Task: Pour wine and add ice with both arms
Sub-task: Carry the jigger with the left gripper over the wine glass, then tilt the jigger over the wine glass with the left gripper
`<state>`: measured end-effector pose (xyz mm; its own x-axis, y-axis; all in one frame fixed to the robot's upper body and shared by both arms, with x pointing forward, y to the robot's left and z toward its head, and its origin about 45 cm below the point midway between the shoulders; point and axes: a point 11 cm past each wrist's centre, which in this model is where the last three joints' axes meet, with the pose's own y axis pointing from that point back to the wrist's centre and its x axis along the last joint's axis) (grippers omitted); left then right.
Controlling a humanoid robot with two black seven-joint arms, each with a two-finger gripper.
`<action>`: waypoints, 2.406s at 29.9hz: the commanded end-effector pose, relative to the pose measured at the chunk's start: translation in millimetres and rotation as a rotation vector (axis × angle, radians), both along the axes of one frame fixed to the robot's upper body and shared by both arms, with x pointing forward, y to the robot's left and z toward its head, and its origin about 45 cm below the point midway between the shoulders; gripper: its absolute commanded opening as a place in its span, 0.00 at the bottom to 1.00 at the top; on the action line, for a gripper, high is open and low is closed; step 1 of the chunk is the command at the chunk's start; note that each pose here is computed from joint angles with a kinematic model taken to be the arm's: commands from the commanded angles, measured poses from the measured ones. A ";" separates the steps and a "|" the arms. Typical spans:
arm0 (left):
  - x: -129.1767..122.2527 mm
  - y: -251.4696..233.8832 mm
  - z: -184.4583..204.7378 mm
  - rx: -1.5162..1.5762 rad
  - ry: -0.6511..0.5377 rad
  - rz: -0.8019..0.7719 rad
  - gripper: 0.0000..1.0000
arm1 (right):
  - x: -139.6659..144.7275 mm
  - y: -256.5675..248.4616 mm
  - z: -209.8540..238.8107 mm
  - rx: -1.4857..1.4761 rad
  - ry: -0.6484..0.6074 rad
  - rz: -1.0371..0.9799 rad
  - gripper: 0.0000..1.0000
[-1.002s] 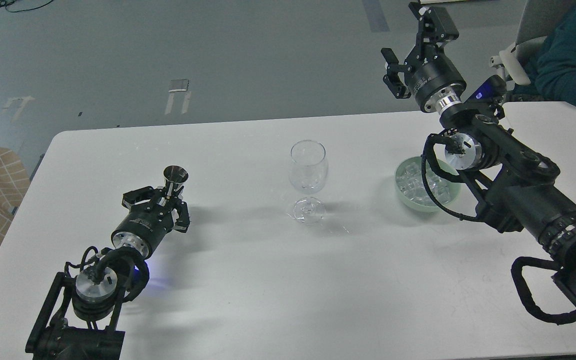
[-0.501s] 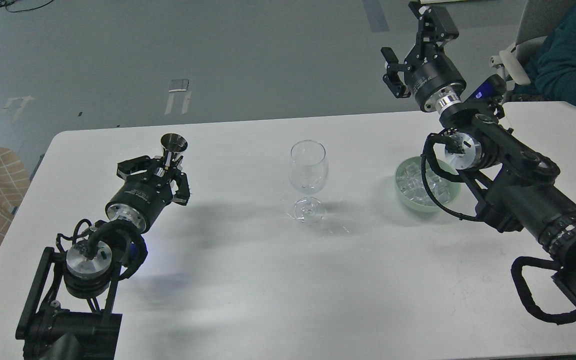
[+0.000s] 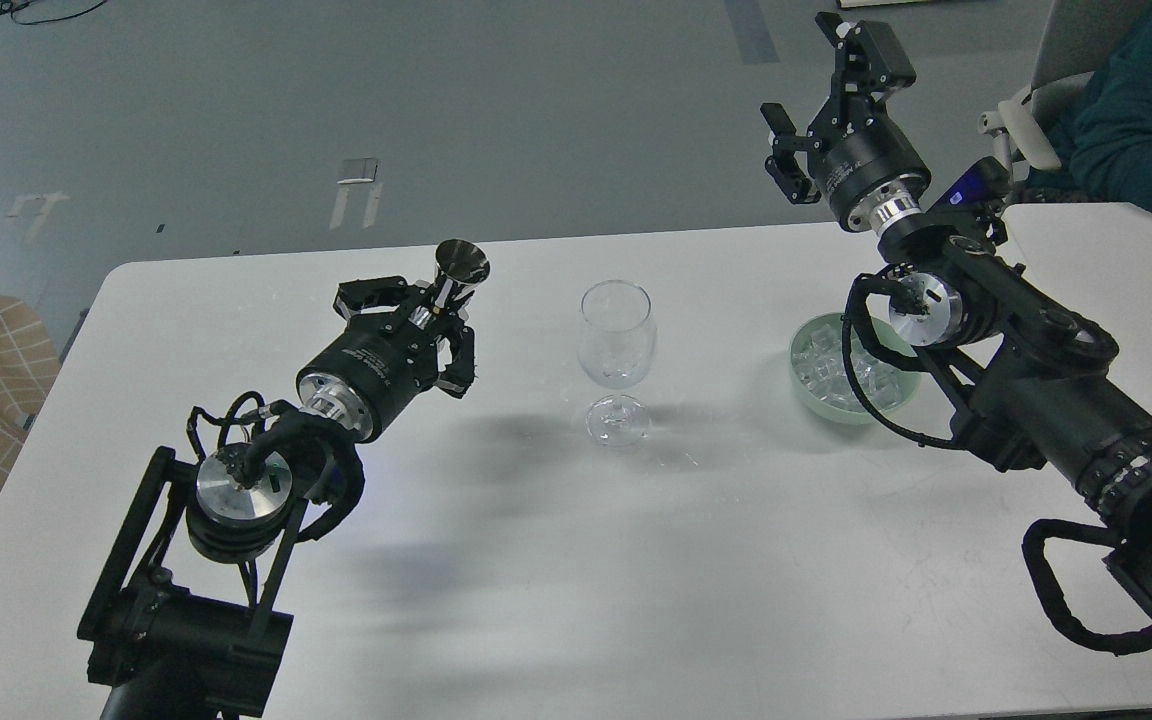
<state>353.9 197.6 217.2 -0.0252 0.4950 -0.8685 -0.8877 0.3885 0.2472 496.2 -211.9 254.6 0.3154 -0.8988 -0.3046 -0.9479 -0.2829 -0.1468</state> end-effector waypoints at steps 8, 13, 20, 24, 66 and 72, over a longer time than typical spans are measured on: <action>13.6 -38.7 27.8 0.040 -0.022 -0.085 0.00 | -0.6 1.1 -0.9 0.001 0.001 0.003 1.00; 18.8 -50.4 39.1 0.094 -0.050 -0.105 0.00 | -0.6 1.2 -0.9 -0.001 0.001 0.003 1.00; 13.6 -64.2 32.4 0.191 -0.062 -0.148 0.00 | -1.0 1.8 -1.8 0.000 0.003 0.004 1.00; 13.5 -66.6 32.5 0.232 -0.080 -0.153 0.00 | -1.2 1.6 -2.6 0.000 0.004 0.004 1.00; 6.7 -80.2 19.0 0.615 -0.180 -0.172 0.00 | -2.3 2.9 -4.8 0.003 0.008 0.006 1.00; 7.4 -77.4 17.8 0.675 -0.192 -0.164 0.00 | -3.4 1.9 -7.9 0.002 0.015 0.003 1.00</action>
